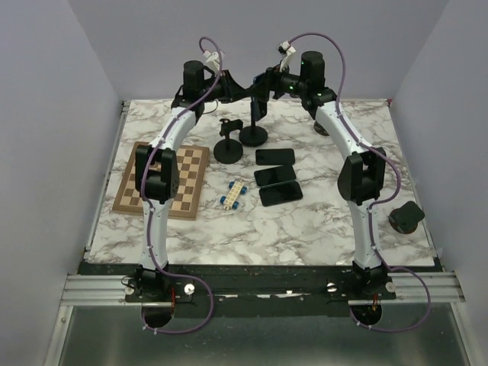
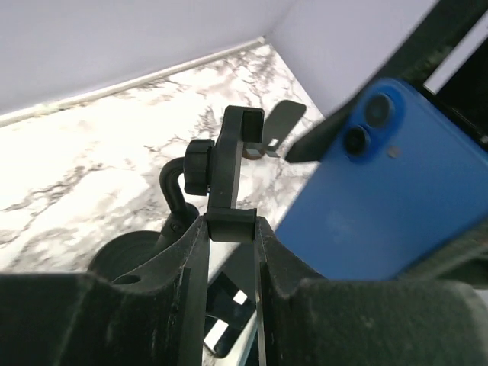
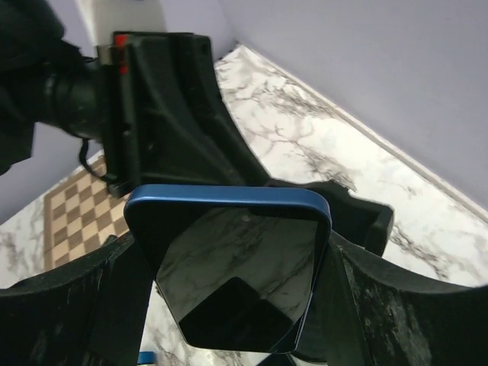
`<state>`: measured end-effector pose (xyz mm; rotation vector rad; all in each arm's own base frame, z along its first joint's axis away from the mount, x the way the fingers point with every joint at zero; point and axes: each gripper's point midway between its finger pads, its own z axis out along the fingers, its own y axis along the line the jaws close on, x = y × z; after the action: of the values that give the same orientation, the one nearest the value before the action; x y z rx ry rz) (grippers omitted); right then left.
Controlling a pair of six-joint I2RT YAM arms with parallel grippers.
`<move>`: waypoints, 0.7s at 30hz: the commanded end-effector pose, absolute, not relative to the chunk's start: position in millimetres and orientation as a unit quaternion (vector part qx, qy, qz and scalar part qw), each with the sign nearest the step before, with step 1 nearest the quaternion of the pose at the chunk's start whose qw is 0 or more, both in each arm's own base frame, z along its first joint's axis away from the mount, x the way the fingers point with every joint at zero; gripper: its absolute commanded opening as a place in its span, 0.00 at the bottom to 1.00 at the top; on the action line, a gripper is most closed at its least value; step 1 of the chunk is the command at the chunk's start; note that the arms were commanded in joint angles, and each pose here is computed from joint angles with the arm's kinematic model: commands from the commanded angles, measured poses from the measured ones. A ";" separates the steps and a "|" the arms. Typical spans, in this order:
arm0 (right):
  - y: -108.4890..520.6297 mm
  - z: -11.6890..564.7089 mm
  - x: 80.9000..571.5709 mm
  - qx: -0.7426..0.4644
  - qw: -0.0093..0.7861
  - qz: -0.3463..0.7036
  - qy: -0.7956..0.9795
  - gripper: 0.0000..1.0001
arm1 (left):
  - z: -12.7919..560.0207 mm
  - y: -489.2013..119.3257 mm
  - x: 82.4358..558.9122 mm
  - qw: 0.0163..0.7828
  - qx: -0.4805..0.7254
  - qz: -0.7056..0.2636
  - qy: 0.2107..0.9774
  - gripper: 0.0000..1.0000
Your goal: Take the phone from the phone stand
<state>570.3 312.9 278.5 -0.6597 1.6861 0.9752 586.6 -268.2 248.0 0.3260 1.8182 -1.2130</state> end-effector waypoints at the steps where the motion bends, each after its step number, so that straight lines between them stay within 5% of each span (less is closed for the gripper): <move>1: 326.2 339.2 538.0 -0.301 0.526 0.467 0.644 0.01 | 236.2 -240.5 612.5 0.483 0.103 -0.455 0.741 0.00; 21: 271.6 377.5 494.5 -0.156 0.574 0.409 0.693 0.01 | 246.7 -264.0 590.7 0.521 0.107 -0.488 0.692 0.00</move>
<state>496.2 292.5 359.6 -0.5303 1.6392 1.0279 595.0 -258.7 233.0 0.3004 1.7149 -1.1519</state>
